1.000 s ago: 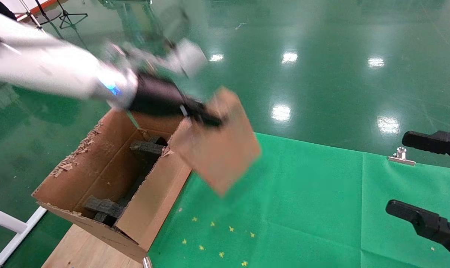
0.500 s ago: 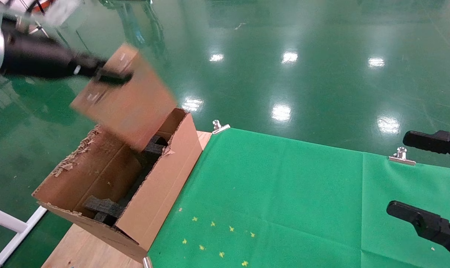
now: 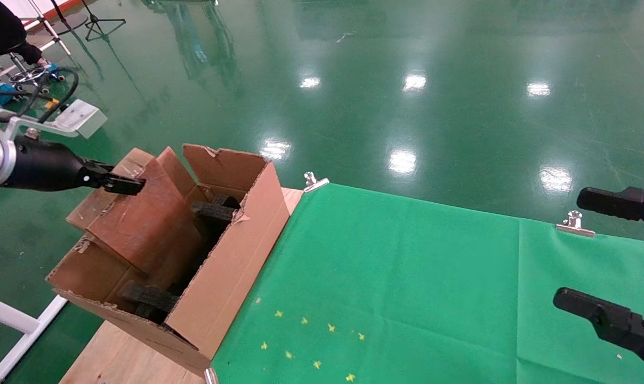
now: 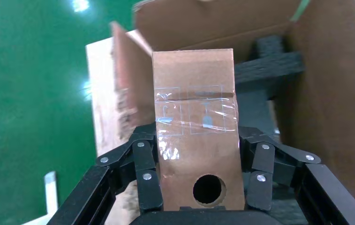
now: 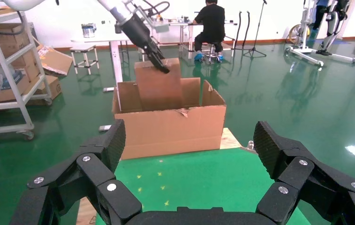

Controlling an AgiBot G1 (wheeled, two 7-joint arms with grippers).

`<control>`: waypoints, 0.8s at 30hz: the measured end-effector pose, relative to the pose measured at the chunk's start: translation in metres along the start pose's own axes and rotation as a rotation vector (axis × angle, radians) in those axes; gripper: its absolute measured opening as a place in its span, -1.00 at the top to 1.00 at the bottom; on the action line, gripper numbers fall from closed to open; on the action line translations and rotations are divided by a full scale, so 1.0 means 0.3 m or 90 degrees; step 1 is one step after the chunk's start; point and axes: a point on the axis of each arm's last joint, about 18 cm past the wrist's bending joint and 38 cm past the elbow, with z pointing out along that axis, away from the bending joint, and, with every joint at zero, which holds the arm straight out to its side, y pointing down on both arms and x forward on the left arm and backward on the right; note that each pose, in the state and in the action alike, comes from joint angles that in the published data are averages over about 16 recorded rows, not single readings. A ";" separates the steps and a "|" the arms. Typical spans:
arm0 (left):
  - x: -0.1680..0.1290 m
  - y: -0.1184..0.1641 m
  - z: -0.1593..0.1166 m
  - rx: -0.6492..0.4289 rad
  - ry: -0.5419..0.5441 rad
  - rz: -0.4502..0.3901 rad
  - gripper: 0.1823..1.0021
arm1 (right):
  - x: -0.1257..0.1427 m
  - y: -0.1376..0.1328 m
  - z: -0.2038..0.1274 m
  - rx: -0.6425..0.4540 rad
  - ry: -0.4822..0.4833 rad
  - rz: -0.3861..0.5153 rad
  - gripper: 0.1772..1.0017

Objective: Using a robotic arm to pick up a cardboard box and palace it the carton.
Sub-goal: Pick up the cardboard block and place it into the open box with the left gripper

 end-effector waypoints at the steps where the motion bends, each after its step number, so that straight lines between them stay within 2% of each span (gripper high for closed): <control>1: -0.009 0.013 0.015 -0.006 -0.006 -0.001 0.43 | 0.000 0.000 0.000 0.000 0.000 0.000 -1.00; 10: -0.051 0.098 0.131 -0.053 -0.042 0.007 0.45 | 0.000 0.000 0.000 0.000 0.000 0.000 -1.00; 24: -0.009 0.200 0.280 -0.123 -0.049 0.004 0.52 | 0.000 0.000 0.000 0.000 0.000 0.000 -1.00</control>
